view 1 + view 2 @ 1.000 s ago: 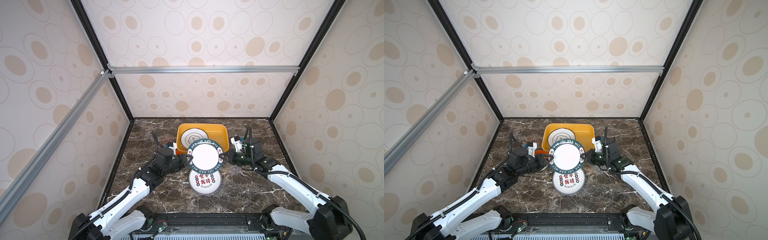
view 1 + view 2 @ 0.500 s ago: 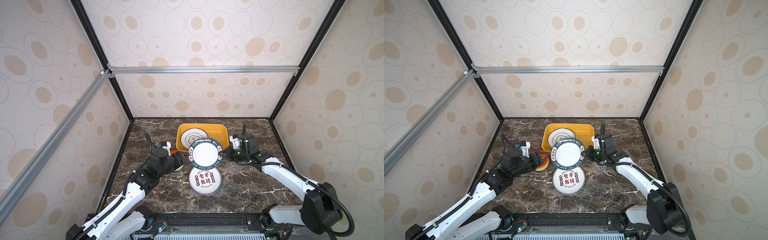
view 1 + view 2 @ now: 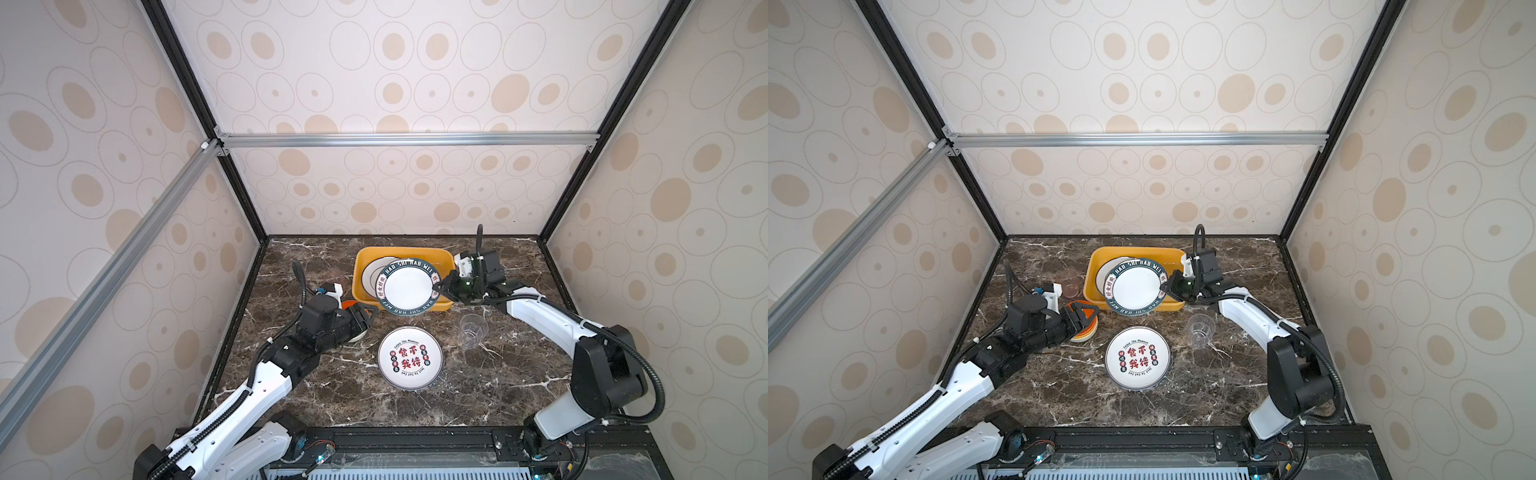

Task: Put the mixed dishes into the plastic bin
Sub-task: 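Carry the plate into the yellow bin with the right gripper while the left gripper releases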

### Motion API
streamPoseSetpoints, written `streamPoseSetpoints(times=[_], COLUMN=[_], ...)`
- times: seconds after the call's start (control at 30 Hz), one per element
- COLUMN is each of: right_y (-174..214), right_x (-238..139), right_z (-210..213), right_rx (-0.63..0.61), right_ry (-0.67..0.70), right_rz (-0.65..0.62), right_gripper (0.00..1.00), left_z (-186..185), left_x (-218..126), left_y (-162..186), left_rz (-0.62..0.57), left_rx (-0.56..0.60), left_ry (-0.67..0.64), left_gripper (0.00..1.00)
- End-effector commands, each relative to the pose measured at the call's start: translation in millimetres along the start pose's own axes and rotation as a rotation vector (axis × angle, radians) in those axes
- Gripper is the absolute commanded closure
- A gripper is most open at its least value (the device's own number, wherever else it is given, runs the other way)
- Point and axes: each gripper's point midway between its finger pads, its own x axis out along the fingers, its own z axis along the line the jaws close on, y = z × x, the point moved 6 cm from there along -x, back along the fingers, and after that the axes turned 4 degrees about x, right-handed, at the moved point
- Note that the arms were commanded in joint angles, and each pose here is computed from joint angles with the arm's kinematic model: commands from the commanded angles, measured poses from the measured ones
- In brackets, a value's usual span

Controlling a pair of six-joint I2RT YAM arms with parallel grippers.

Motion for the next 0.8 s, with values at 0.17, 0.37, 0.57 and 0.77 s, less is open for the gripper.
streamPoseSetpoints(times=[0.17, 0.37, 0.57, 0.77], right_y=[-34, -47, -55, -60], right_x=[23, 45, 63, 77], right_z=[8, 4, -2, -8], right_rx=[0.010, 0.021, 0.029, 0.034], right_ry=[-0.002, 0.026, 0.042, 0.059], right_rz=[-0.038, -0.036, -0.032, -0.031], right_gripper=[0.99, 0.99, 0.99, 0.99], left_z=[-16, -18, -18, -13], left_x=[-1, 3, 7, 8], left_y=[-22, -30, -32, -30], left_rz=[-0.036, -0.027, -0.020, -0.016], left_rx=[0.073, 0.112, 0.106, 0.093], left_ry=[-0.027, -0.076, -0.073, -0.078], left_gripper=[0.33, 0.33, 0.32, 0.32])
